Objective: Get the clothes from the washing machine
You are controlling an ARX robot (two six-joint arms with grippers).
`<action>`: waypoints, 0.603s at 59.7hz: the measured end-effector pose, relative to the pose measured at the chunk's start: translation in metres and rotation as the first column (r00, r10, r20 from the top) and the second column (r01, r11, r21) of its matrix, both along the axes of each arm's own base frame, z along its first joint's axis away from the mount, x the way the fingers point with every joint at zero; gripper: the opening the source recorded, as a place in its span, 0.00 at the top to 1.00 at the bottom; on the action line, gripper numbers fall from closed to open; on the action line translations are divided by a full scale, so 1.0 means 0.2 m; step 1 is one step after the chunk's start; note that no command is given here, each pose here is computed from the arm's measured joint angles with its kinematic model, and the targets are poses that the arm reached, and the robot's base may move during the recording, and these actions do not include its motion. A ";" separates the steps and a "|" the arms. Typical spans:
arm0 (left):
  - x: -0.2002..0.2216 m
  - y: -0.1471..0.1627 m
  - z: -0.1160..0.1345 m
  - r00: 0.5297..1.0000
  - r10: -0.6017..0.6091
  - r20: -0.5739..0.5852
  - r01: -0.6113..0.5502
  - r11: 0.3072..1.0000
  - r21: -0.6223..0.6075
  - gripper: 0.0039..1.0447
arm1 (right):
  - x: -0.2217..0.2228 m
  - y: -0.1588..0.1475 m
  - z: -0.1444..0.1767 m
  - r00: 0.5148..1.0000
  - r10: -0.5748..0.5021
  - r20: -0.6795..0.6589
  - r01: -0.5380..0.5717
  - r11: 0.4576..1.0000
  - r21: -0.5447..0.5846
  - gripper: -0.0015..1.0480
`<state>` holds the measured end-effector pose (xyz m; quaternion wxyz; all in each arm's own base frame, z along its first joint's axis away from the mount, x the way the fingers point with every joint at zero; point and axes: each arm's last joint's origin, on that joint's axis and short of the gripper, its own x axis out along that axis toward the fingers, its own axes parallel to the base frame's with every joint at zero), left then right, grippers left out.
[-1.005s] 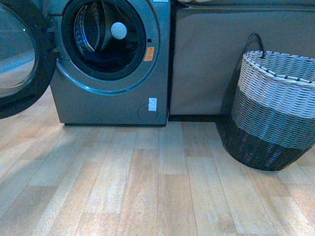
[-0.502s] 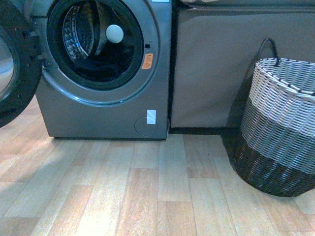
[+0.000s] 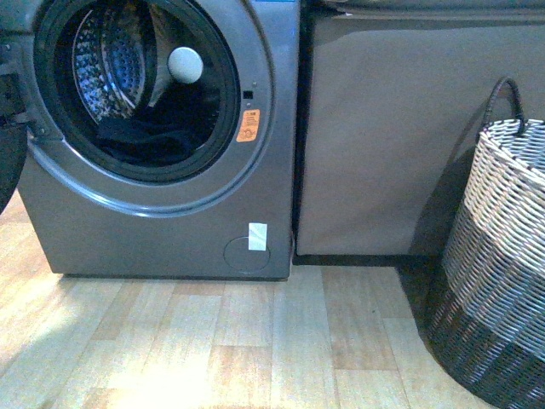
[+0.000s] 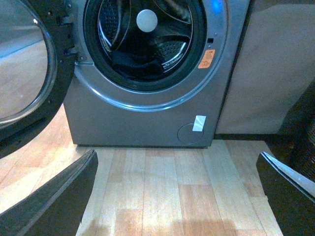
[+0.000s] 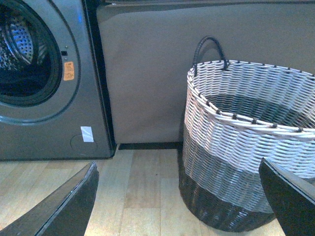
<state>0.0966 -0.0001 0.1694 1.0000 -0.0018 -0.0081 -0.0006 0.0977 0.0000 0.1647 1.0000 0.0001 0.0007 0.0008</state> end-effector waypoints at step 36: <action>0.00 0.00 0.00 1.000 0.001 0.000 -0.001 1.000 0.000 0.06 | 0.00 0.00 0.00 1.000 0.000 0.000 0.000 1.000 0.000 0.07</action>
